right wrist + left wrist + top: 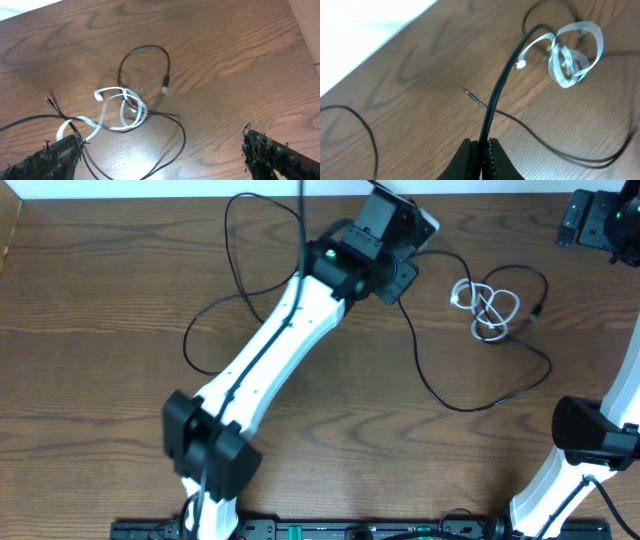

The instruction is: Untangle cables

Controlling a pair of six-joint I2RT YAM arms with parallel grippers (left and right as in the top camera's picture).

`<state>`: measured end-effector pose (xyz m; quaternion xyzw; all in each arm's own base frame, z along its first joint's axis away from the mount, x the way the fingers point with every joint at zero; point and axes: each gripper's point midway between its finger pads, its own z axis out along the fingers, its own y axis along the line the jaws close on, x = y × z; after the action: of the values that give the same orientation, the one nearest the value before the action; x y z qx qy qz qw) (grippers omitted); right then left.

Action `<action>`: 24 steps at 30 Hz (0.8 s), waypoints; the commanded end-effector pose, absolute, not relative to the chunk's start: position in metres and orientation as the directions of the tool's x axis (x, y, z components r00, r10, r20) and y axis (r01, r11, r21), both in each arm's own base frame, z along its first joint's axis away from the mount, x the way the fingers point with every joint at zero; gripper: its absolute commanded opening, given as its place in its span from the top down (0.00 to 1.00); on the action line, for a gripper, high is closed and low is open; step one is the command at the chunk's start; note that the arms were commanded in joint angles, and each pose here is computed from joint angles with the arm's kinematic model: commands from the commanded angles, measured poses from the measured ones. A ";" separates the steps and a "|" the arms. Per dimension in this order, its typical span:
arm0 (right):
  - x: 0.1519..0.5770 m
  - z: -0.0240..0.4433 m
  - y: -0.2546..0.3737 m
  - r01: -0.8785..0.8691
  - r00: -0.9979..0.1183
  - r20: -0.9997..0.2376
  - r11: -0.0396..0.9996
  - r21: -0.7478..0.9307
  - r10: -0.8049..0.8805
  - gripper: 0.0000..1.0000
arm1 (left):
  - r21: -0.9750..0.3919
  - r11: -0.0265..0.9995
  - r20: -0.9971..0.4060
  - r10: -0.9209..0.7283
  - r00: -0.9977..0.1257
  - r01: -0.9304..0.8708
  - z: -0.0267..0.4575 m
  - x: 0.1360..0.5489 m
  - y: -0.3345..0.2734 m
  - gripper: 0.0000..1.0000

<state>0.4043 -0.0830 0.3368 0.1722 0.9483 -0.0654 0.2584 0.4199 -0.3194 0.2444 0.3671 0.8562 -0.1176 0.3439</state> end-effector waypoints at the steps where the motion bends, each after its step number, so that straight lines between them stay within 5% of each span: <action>1: 0.397 0.347 -0.081 0.356 -0.797 -0.530 0.934 -0.027 0.289 0.01 | 0.000 0.756 -0.711 0.461 -0.531 0.655 0.267 0.422 -0.311 0.93; 8: 0.397 0.347 -0.081 0.356 -0.797 -0.530 0.934 -0.027 0.289 0.01 | -0.091 0.708 -0.761 0.404 -0.507 0.700 0.300 0.405 -0.318 0.93; 15: 0.397 0.347 -0.081 0.356 -0.797 -0.530 0.934 -0.027 0.289 0.01 | -0.190 0.544 -0.877 0.280 -0.390 0.817 0.377 0.372 -0.333 0.92; 24: 0.397 0.347 -0.081 0.356 -0.797 -0.531 0.934 -0.027 0.288 0.01 | -0.239 0.566 -0.953 0.019 -0.303 0.789 0.484 0.347 -0.289 0.92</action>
<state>0.4043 -0.0827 0.3368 0.1721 0.9484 -0.0643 0.2584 0.3656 -0.2990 0.4521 0.2950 0.7360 -0.3404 0.5053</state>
